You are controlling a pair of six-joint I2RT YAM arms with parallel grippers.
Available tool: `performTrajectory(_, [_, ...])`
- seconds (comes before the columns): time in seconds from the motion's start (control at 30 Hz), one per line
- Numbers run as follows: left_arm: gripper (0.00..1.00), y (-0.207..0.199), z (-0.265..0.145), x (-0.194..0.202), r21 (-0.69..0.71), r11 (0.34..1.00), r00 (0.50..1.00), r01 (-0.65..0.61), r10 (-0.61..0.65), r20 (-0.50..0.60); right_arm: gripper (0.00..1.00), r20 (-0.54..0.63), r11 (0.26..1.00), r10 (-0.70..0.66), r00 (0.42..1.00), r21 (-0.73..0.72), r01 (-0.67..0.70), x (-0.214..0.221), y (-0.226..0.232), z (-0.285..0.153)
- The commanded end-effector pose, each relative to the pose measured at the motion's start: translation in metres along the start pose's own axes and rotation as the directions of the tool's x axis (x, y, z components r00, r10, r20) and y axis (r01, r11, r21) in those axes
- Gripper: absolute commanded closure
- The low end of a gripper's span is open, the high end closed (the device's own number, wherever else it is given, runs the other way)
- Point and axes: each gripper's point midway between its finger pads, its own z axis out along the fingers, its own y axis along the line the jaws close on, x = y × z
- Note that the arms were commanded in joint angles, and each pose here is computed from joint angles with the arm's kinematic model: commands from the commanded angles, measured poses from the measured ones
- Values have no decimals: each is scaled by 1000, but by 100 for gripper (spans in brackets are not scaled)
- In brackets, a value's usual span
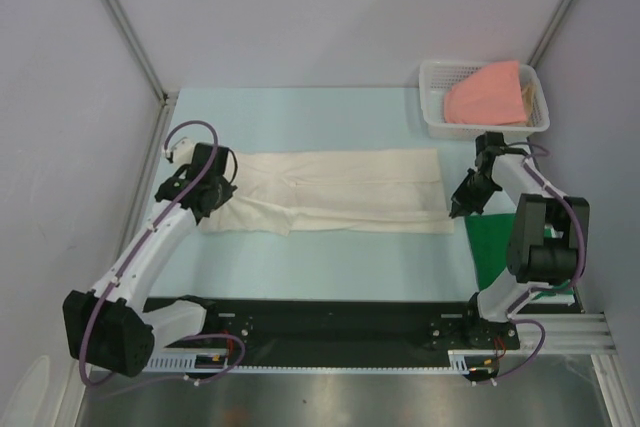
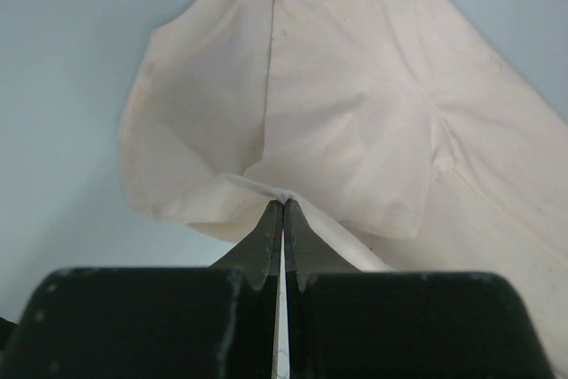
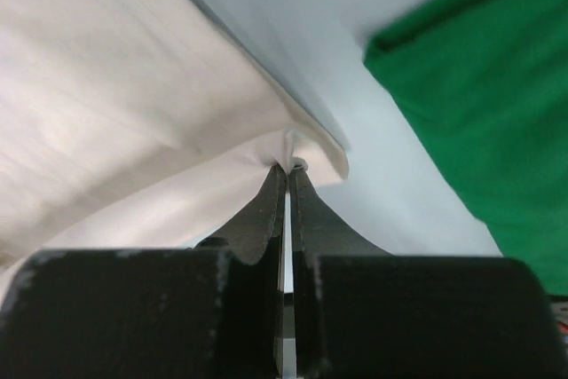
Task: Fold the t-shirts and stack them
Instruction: Fold the tshirt
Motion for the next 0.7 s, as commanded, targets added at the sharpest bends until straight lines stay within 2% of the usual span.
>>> performTrajectory(0.0, [100,-19,3,-30,40,999,998,3,-5,60,100,25,999,-39,999,-35,40,-29,16,1])
performTrajectory(0.37, [100,-17,28,-47,-16,1000,998,8,-7,62,100,-25,993,-72,997,-90,69,-48,44,13])
performTrajectory(0.67, [100,-16,50,-33,-61,998,1000,-19,20,7,100,-30,991,-83,996,-106,80,-58,58,17])
